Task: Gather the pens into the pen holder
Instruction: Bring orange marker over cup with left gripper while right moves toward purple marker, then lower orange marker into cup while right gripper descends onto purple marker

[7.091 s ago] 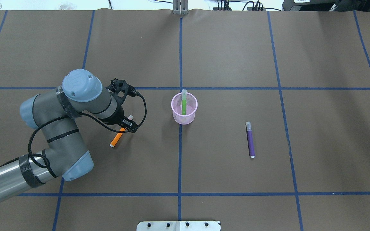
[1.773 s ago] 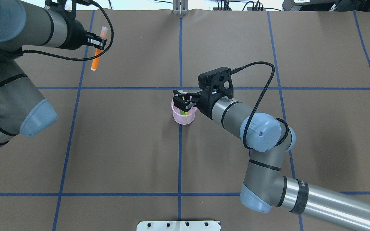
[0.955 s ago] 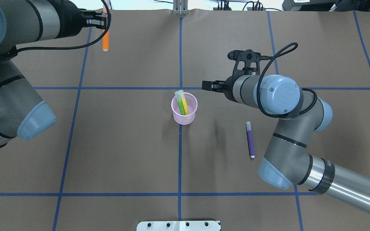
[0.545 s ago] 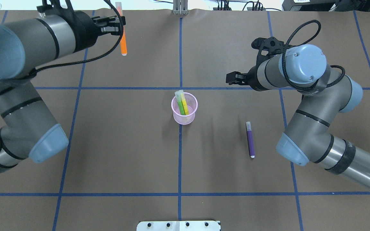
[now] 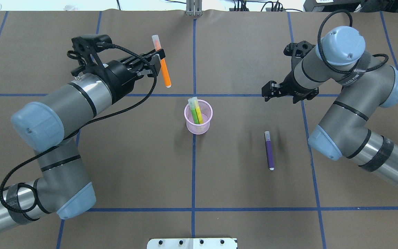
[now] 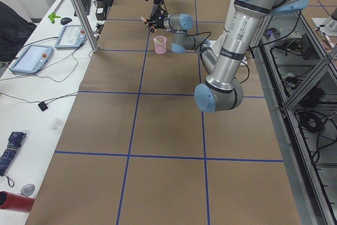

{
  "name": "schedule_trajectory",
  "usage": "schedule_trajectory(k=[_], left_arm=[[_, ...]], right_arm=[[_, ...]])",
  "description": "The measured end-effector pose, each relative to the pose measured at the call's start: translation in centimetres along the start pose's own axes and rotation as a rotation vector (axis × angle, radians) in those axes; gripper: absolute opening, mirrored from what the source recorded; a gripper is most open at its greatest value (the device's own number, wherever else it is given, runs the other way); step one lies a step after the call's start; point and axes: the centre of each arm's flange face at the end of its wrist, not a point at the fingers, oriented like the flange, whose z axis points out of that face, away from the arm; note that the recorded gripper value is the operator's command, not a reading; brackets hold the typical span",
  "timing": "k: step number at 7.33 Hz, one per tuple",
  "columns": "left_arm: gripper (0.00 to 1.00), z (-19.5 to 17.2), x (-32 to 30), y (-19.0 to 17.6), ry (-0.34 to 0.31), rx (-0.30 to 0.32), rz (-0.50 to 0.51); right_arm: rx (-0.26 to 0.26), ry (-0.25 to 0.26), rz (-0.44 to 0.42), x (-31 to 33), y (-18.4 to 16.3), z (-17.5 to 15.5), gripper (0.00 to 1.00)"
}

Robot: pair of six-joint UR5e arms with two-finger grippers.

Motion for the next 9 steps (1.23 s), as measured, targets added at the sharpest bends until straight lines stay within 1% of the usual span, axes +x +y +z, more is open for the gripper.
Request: schedule_trajectory(k=[1, 2, 3, 4, 6, 9], left_arm=[[0.0, 0.0, -0.5, 1.1, 0.052, 0.02, -0.028], [0.0, 0.3, -1.3, 2.2, 0.093, 0.026, -0.042], [0.0, 0.8, -2.1, 3.3, 0.118, 0.021, -0.045], [0.0, 1.3, -2.4, 4.0, 0.131, 0.019, -0.031], [0.0, 2.2, -1.1, 4.2, 0.152, 0.029, 0.012], [0.0, 4.7, -0.2, 5.1, 0.141, 0.027, 0.022]], right_arm=[[-0.031, 0.006, -0.011, -0.4, 0.7, 1.2, 0.99], [-0.061, 0.006, -0.021, -0.9, 1.5, 2.2, 0.99], [-0.087, 0.004, -0.033, -1.6, 2.5, 3.1, 0.99], [-0.103, 0.001, -0.044, -2.2, 3.2, 3.7, 0.99], [-0.12, 0.004, -0.056, -2.7, 4.1, 4.6, 0.99], [-0.148, 0.031, -0.056, -2.5, 4.8, 6.9, 0.99]])
